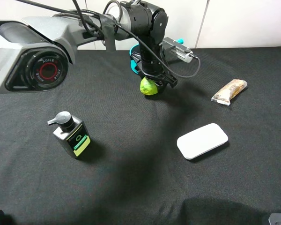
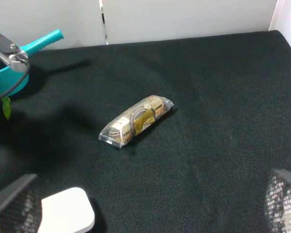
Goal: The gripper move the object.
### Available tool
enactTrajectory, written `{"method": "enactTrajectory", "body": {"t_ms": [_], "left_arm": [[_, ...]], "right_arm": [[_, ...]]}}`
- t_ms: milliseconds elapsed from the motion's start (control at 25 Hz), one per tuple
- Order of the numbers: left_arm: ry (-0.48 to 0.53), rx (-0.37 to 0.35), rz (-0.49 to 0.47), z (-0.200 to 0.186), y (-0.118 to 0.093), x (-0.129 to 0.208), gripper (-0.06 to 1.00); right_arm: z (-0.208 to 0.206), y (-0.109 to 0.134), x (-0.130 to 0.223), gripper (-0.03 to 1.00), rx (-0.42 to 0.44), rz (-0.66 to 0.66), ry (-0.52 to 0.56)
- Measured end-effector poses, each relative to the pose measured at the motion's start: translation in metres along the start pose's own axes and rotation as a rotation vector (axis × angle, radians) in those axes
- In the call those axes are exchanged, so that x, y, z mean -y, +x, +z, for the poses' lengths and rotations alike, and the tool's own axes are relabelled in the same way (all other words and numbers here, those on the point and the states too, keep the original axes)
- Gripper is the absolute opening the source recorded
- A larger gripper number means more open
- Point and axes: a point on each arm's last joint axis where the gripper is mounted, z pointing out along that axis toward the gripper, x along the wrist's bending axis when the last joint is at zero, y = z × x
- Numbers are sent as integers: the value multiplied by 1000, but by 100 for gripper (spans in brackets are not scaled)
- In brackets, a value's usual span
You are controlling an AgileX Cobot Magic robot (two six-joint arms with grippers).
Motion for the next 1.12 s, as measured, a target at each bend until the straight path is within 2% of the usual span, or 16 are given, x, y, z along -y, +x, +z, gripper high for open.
{"method": "enactTrajectory", "body": {"t_ms": [400,640,1120], "left_arm": [[8,0,-11,0,0,1,71],[10,-1,-43,0,0,1,81],[9,-13,-53,-2,4,0,82]], "right_arm": [[0,0,0,69,0,0,0],[0,0,0,69,0,0,0],[0,0,0,69,0,0,0]]}}
